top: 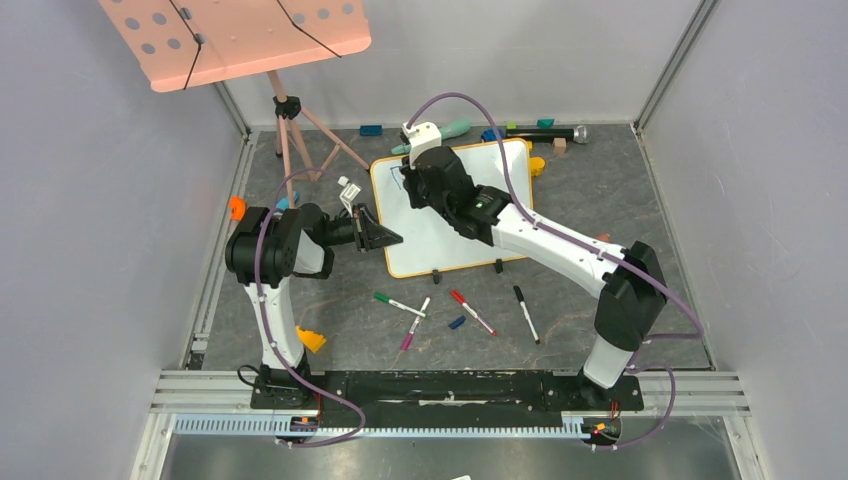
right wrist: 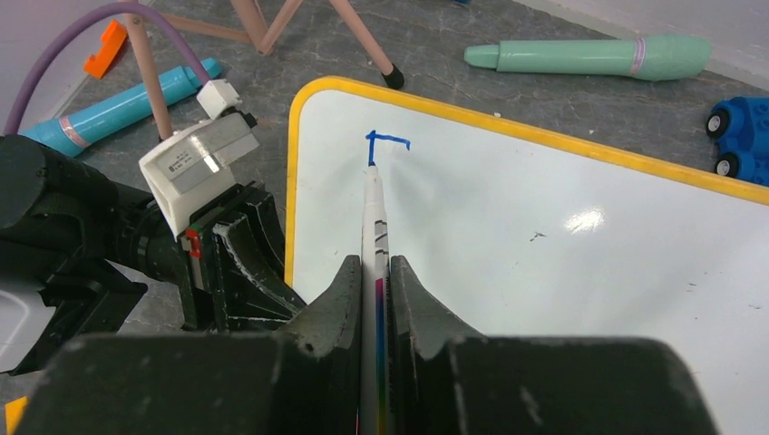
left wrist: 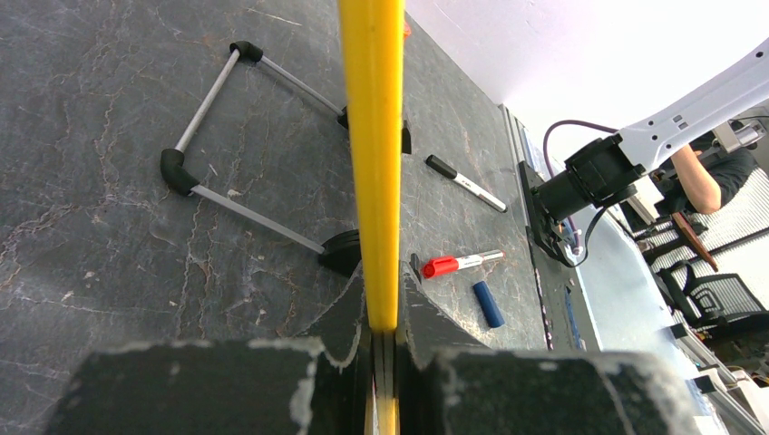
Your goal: Write a sentence on the whiteboard
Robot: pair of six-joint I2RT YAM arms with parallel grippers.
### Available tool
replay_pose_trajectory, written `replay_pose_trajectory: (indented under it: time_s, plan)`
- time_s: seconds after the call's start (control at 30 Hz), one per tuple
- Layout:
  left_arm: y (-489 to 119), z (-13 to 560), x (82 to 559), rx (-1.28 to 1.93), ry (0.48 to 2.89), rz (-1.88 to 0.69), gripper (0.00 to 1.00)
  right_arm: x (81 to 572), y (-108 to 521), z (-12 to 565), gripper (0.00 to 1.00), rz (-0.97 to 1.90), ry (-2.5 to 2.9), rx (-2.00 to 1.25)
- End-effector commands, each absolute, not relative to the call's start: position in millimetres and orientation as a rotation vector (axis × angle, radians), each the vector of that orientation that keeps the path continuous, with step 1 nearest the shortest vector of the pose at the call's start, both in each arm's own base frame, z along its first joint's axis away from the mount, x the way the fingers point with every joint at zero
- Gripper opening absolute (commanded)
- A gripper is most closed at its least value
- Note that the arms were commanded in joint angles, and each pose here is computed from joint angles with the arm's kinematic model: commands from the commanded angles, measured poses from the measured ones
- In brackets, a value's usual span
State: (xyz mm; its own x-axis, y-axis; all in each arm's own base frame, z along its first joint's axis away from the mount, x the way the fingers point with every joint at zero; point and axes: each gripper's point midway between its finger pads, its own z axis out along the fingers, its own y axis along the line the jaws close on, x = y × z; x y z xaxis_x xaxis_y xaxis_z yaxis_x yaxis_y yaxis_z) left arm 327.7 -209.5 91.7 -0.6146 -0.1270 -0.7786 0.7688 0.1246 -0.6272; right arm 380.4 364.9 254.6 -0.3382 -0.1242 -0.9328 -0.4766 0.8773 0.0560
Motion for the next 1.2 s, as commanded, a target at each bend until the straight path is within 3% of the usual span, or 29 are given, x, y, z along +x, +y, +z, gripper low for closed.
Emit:
replay_pose_trajectory:
  time_s: [0.0, 0.43, 1.17]
  plan:
    - [-211.9, 102.6, 321.4, 0.839, 1.527, -1.487, 0.02, 383.7, 363.9, 246.9, 0.0, 0.368, 1.908, -0.435]
    - [-212.2, 103.2, 321.4, 0.839, 1.526, -1.487, 0.02, 387.7, 372.0, 234.5, 0.0, 0.361, 1.94, -0.461]
    - [-212.3, 103.0, 321.1, 0.842, 1.526, -1.488, 0.02, 389.8, 329.8, 246.0, 0.0, 0.211, 1.934, -0.342]
